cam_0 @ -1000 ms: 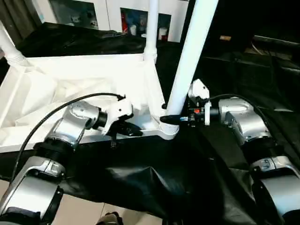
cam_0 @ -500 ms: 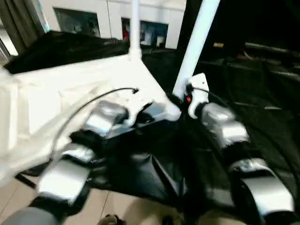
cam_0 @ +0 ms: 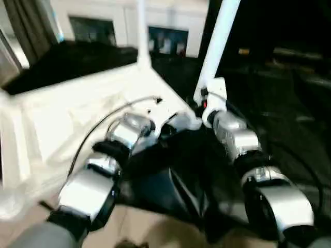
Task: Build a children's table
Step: Rotate leg to tighten
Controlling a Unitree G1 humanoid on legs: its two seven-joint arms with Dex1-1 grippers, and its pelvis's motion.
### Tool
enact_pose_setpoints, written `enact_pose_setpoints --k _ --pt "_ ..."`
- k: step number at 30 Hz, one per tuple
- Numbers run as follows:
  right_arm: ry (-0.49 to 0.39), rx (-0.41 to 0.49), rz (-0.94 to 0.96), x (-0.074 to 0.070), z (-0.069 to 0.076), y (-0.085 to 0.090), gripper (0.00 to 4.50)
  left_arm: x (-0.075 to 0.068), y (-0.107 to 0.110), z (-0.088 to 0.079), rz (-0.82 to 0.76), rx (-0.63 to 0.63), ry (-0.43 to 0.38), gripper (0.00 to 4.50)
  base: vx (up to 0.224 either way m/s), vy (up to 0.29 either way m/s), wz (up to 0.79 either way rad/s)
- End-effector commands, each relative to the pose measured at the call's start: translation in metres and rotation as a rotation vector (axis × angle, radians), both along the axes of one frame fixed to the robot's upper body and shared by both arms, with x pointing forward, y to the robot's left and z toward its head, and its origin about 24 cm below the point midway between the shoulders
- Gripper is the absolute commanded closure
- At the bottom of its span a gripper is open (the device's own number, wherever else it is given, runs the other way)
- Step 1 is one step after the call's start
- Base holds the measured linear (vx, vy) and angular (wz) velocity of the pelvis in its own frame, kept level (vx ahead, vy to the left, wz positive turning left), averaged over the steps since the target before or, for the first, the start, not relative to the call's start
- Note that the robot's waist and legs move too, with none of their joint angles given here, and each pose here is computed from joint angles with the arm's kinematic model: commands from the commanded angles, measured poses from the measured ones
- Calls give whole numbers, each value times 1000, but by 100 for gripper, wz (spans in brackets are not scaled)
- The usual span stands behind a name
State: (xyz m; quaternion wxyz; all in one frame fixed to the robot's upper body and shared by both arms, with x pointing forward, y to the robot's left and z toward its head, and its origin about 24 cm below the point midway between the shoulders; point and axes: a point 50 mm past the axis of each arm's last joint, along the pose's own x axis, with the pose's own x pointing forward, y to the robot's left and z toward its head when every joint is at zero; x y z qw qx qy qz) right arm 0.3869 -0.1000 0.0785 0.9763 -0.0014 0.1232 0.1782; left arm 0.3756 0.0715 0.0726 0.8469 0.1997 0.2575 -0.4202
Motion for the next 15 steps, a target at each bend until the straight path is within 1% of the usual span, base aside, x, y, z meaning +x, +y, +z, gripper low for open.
enact_pose_setpoints --k 1,7,12,15 --pt "365 3 110 -43 -78 30 263 3 -15 9 -9 -3 -51 450 0 0 0" --pt "361 -11 117 -42 -78 28 263 3 -16 9 -23 -5 -49 450 0 0 0" --pt "358 -49 131 -42 -78 28 263 3 -15 9 -23 -6 -47 450 0 0 0" --pt "369 -36 125 -42 -78 28 263 3 -13 9 -22 -6 -47 450 0 0 0"
